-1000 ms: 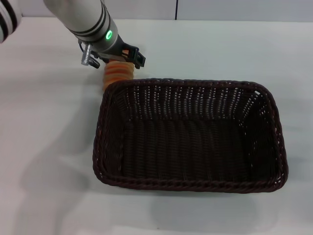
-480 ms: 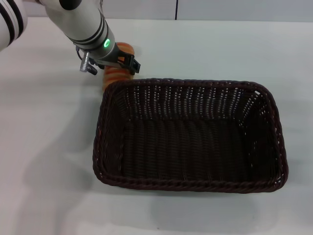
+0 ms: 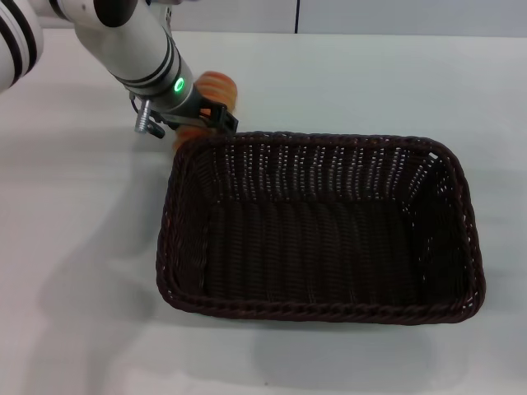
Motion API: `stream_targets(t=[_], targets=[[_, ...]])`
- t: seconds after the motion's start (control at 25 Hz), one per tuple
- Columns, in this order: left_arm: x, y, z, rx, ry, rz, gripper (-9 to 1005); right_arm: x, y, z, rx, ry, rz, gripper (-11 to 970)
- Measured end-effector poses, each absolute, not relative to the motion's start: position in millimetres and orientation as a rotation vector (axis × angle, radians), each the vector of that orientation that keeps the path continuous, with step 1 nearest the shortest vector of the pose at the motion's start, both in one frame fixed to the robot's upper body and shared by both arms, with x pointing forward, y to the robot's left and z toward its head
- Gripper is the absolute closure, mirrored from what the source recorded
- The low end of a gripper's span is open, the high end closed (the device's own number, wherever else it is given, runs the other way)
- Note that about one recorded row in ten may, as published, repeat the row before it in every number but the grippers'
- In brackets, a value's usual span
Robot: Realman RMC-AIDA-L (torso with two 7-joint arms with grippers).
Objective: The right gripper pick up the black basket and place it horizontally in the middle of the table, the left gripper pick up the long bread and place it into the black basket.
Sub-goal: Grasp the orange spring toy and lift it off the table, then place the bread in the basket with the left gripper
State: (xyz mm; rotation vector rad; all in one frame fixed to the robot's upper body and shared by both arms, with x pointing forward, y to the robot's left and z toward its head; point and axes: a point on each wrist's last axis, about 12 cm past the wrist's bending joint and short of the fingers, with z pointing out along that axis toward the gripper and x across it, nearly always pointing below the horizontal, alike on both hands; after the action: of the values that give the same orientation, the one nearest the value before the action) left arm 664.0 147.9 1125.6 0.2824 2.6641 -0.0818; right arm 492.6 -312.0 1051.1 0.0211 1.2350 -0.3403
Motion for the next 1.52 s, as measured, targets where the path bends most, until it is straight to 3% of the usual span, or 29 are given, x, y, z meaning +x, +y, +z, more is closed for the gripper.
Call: stream_targets(t=[0.12,0.6,0.88,1.08,1.12,1.32,1.52], targets=[[663.9,146.7,1125.2,0.289,2.662,-0.105,134,492.6,-311.5,1051.0,0.019,1.235,-0.339,248],[664.9,145.8,1129.4,0.319,2.636,-0.114,311,491.2,-312.8,1051.6,0.020,1.226,-0.345,248],[666.8,163.2,1166.7,0.305,2.471,-0.228,341,494.2,-317.7,1051.4,0.010,1.230,-0.366,248],[658.6,177.0,1203.1,0.465,2.387,-0.279,370,500.6,-321.1,1051.9,-0.002,1.236,-0.385,249],[651.1,187.1,1221.1,0.542,2.349,-0.341,376,502.7,-322.4,1052.5,-0.002,1.236,-0.392,249],[624.7,200.5,1243.4,0.769,2.260,-0.490,444,505.4,-327.7,1054.6,0.021,1.230,-0.415,249],[598.9,200.7,1249.9,1.005,2.202,-0.496,486,507.7,-335.3,1056.7,0.050,1.224,-0.448,249]])
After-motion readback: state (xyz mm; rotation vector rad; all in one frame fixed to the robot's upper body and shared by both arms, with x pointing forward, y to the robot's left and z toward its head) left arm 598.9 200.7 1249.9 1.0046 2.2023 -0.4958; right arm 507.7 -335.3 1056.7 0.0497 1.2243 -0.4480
